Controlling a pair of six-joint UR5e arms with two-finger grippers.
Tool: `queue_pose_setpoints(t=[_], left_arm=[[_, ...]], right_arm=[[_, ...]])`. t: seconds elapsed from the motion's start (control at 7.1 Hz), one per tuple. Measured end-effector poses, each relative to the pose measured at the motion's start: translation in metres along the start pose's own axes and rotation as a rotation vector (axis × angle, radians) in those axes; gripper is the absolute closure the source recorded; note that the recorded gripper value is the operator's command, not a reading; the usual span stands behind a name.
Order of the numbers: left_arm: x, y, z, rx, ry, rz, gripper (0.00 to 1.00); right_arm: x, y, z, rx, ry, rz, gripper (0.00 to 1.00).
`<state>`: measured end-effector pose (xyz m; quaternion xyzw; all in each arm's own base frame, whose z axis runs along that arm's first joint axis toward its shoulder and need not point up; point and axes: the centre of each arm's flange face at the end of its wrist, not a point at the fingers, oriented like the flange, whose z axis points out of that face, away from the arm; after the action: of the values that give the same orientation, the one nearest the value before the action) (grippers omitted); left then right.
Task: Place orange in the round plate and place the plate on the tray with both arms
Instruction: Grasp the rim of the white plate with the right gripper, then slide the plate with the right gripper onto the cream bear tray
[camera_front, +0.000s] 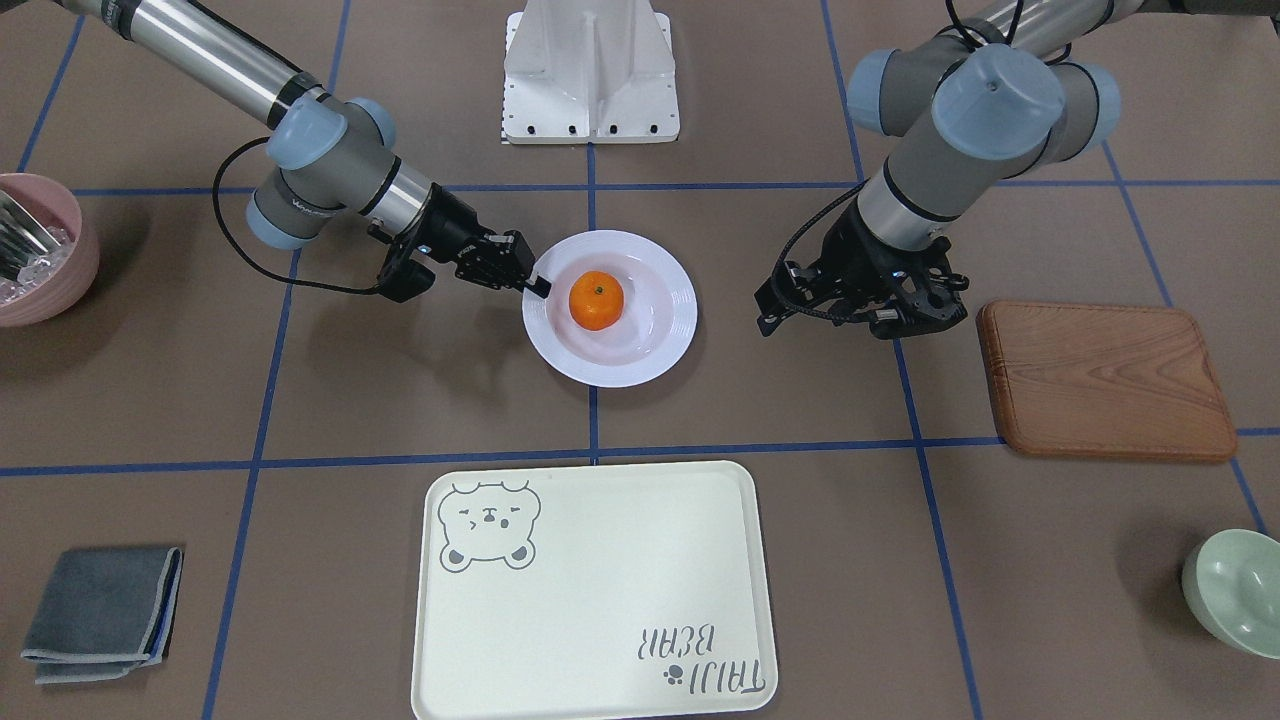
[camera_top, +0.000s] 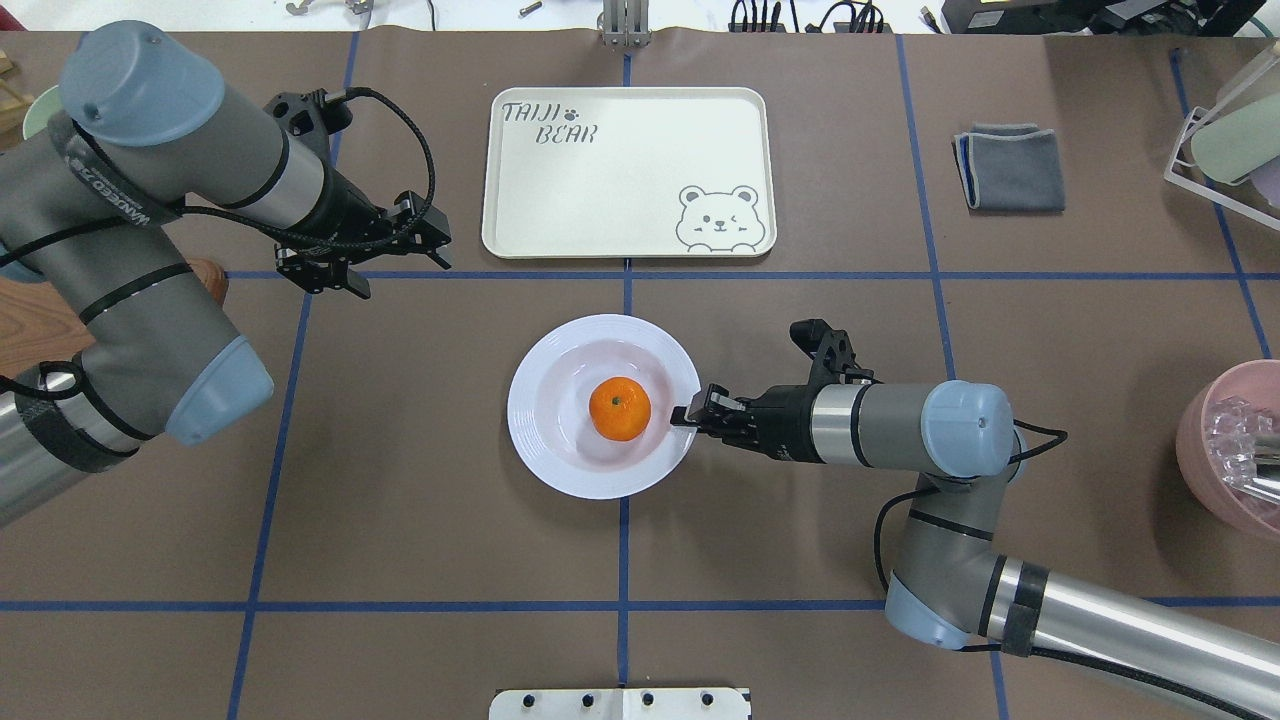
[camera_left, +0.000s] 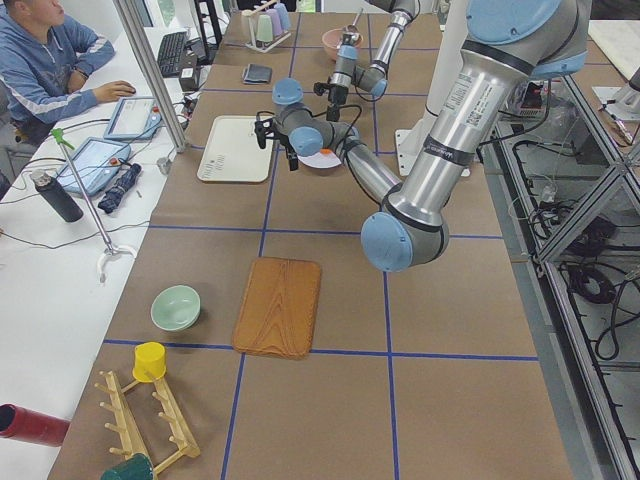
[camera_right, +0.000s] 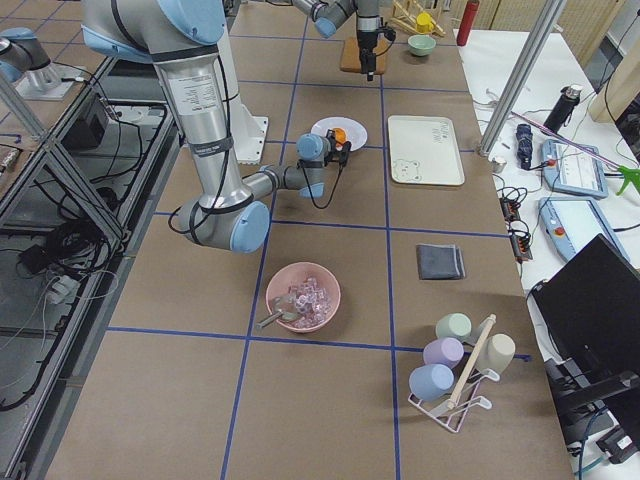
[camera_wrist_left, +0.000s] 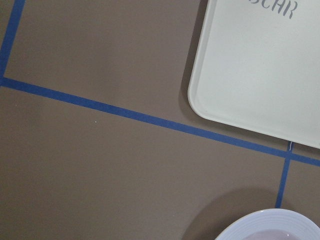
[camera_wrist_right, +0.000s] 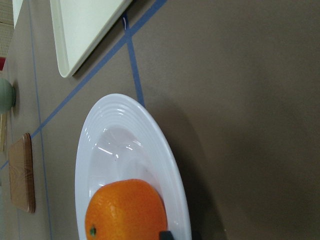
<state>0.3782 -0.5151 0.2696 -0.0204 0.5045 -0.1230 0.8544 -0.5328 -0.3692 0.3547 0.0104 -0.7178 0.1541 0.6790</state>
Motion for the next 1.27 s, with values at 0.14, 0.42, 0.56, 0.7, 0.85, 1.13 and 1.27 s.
queue_pose_setpoints(t=[0.14,0.42,0.56,0.7,0.85,1.13,1.27], left_arm=[[-0.001,0.000,0.000,0.001,-0.001,-0.001,0.02],[-0.004,0.000,0.000,0.000,-0.003,-0.002,0.02],[-0.004,0.000,0.000,0.000,-0.003,-0.001,0.02],[-0.004,0.000,0.000,0.000,-0.002,-0.001,0.02],[-0.004,0.000,-0.001,0.000,-0.002,-0.001,0.02],[-0.010,0.004,-0.004,0.002,-0.001,-0.001,0.02],[-0.017,0.009,-0.008,0.003,0.001,0.000,0.02]], right_arm=[[-0.005,-0.002,-0.002,0.003,-0.014,-0.002,1.00],[-0.015,-0.016,-0.012,0.024,-0.056,-0.009,1.00],[-0.021,-0.032,-0.021,0.049,-0.073,-0.010,1.00],[-0.026,-0.050,-0.031,0.080,-0.088,-0.001,1.00],[-0.031,-0.067,-0.040,0.119,-0.104,0.022,1.00],[-0.045,-0.088,-0.047,0.231,-0.184,0.152,1.00],[-0.049,-0.095,-0.048,0.284,-0.237,0.238,1.00]])
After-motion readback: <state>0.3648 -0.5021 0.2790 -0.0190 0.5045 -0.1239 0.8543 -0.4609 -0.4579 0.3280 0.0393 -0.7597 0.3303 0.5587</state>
